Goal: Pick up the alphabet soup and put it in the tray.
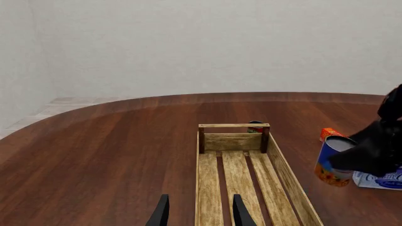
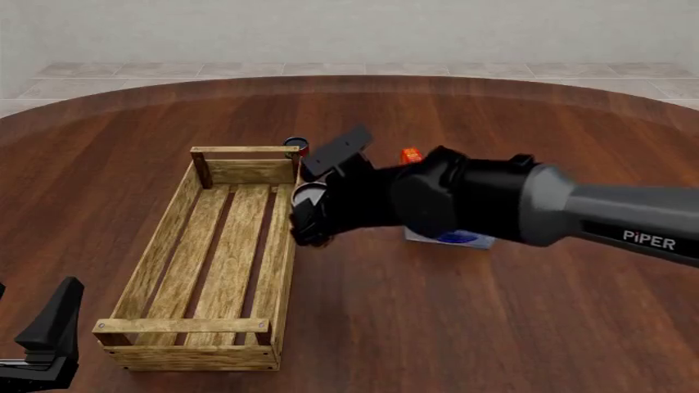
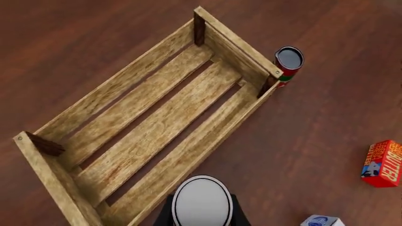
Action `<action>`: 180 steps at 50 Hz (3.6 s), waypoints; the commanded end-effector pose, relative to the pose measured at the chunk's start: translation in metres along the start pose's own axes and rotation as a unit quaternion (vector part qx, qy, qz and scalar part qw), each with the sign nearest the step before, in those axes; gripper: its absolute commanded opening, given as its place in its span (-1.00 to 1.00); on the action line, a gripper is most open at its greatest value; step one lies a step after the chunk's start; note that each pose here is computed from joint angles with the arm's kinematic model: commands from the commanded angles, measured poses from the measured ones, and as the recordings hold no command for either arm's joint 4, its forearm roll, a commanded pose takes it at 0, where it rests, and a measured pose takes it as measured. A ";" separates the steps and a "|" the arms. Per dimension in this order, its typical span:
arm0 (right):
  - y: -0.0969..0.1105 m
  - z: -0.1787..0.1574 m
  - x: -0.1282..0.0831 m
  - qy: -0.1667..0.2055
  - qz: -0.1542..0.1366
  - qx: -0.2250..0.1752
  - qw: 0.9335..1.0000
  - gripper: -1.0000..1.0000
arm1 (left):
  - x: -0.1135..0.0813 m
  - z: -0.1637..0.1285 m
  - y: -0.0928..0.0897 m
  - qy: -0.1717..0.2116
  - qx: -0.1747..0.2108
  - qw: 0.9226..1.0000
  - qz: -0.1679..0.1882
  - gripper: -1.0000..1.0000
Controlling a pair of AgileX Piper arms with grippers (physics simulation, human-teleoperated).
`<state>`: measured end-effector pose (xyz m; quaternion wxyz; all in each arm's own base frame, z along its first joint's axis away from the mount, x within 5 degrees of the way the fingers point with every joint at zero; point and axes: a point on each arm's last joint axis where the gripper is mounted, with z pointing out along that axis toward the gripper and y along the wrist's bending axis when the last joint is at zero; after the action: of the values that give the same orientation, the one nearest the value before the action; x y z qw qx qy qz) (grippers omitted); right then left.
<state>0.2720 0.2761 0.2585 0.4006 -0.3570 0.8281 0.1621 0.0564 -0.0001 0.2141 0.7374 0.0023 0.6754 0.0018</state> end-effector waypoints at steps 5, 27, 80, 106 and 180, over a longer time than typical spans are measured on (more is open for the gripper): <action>0.009 -0.018 -0.018 -0.015 -0.003 -0.010 1.000 -1.00 | 0.000 0.000 0.000 0.000 0.000 1.000 0.000 1.00; 0.026 -0.017 -0.034 -0.019 -0.016 -0.027 0.999 -1.00 | 0.000 0.000 0.000 0.000 0.000 1.000 0.000 1.00; 0.070 0.039 -0.048 -0.022 -0.025 -0.063 0.997 -1.00 | 0.000 0.000 0.000 0.000 0.000 1.000 0.000 1.00; 0.076 0.074 -0.040 -0.009 -0.021 -0.064 0.998 -1.00 | 0.000 0.000 0.000 0.000 0.000 1.000 0.000 1.00; 0.068 0.128 -0.012 0.028 -0.003 -0.052 0.998 -1.00 | 0.000 0.000 0.000 0.000 0.000 1.000 0.000 1.00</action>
<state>0.2959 0.3984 0.1849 0.3565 -0.3957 0.8254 0.1873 0.0564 0.0000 0.2141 0.7374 0.0023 0.6754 0.0018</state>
